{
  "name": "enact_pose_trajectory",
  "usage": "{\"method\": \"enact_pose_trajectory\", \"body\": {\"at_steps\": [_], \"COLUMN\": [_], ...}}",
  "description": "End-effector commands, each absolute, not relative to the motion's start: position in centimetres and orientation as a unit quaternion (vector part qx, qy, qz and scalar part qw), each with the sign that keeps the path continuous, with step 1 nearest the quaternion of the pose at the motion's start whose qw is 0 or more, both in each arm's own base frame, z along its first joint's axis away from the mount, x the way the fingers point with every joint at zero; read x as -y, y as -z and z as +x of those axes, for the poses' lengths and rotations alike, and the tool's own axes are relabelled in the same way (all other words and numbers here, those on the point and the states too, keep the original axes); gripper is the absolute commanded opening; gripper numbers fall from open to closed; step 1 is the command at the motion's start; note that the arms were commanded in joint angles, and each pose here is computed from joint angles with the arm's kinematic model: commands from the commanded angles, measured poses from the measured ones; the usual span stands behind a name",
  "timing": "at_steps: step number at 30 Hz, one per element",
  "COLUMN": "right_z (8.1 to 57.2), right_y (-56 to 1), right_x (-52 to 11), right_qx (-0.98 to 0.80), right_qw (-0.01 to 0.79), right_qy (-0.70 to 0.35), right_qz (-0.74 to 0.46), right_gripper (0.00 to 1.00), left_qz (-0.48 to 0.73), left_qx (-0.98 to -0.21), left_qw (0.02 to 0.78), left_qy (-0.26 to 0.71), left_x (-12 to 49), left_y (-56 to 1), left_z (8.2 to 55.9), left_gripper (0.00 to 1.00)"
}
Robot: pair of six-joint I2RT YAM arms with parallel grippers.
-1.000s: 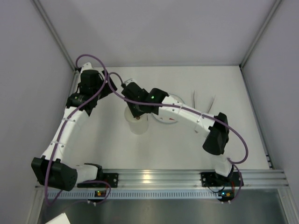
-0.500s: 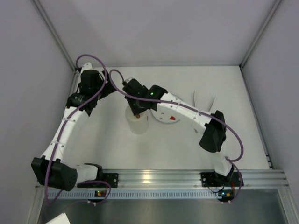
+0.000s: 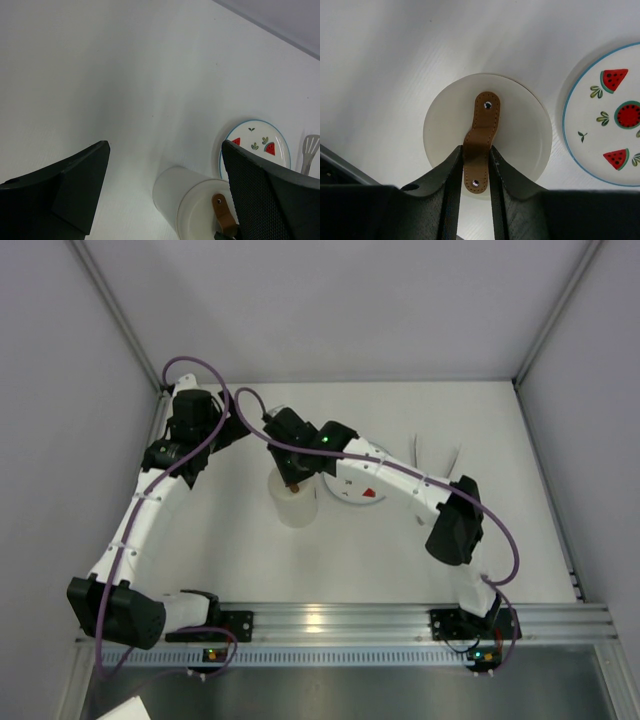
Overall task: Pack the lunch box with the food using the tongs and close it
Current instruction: Close the box lid on the packing box.
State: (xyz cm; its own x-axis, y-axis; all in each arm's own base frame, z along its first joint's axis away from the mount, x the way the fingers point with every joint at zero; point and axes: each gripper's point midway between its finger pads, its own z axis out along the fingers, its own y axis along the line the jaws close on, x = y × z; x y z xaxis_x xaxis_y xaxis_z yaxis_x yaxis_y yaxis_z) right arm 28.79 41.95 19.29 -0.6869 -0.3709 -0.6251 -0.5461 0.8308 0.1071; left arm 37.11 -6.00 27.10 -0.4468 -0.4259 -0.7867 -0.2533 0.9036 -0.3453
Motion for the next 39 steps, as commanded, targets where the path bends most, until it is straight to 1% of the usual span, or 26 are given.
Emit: {"method": "enact_pose_trajectory", "body": {"at_steps": [1, 15, 21, 22, 30, 31, 39], "right_z": [30.2, 29.8, 29.6, 29.5, 29.5, 29.5, 29.7], "right_y": [-19.9, -18.9, -18.4, -18.4, -18.2, -18.2, -17.4], "right_x": [-41.6, -40.9, -40.8, -40.8, -40.4, -40.4, -39.3], "right_qx": [-0.907, -0.911, -0.912, -0.912, -0.911, -0.912, -0.916], "right_qw": [0.316, 0.307, 0.299, 0.297, 0.291, 0.291, 0.286], "right_qy": [-0.152, -0.175, -0.191, -0.195, -0.219, -0.219, -0.218], "right_qz": [-0.233, -0.215, -0.208, -0.207, -0.192, -0.191, -0.177], "right_gripper": [0.25, 0.25, 0.29, 0.31, 0.34, 0.37, 0.38], "left_qz": [-0.197, -0.196, -0.196, -0.196, -0.196, -0.196, -0.196], "left_qx": [-0.836, -0.837, -0.838, -0.838, -0.837, -0.838, -0.838], "left_qw": [0.503, 0.501, 0.501, 0.501, 0.501, 0.501, 0.501], "left_qy": [0.097, 0.097, 0.096, 0.096, 0.095, 0.094, 0.095], "left_x": [6.1, 6.1, 6.1, 6.1, 6.0, 6.0, 6.1], "left_y": [-28.5, -28.3, -28.3, -28.3, -28.2, -28.2, -28.2], "left_z": [37.0, 37.0, 37.0, 37.0, 36.9, 37.0, 37.0], "left_gripper": [0.99, 0.99, 0.99, 0.99, 0.99, 0.99, 0.99]}}
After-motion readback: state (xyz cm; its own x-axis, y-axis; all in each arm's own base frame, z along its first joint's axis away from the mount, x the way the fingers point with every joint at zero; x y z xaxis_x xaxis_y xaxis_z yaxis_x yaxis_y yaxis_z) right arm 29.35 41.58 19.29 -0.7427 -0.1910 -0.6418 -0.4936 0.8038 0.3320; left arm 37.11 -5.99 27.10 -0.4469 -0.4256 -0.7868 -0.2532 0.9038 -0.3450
